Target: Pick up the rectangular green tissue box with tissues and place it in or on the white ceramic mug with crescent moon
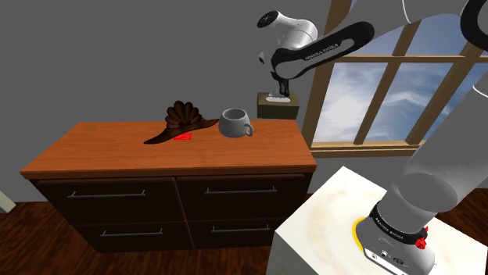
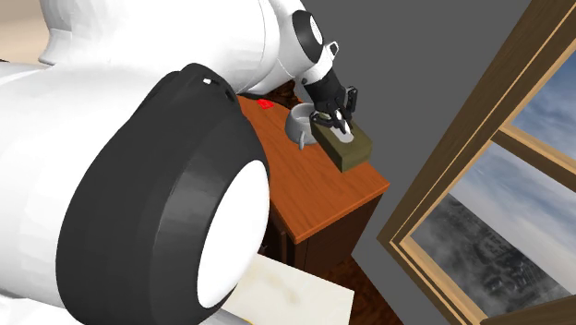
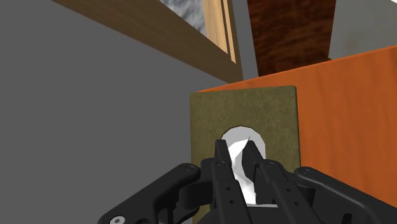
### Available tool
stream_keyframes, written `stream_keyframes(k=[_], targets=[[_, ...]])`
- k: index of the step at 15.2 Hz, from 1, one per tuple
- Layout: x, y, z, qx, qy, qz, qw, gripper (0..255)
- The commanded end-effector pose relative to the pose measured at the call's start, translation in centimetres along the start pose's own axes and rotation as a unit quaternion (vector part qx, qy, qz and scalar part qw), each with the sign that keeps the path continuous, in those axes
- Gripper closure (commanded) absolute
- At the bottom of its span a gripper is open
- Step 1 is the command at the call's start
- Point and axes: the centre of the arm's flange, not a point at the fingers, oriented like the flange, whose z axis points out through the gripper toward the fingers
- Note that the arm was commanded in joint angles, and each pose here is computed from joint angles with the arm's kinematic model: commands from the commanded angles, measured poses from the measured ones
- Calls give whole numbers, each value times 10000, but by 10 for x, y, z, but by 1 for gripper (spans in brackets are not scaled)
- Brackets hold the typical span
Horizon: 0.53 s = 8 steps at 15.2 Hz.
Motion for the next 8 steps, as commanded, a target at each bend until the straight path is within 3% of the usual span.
stream_keyframes(k=[1,8], targets=[[-4,6,-10,1,-1,-1,10000,255],[-14,23,-41,1,-1,-1,10000,255]])
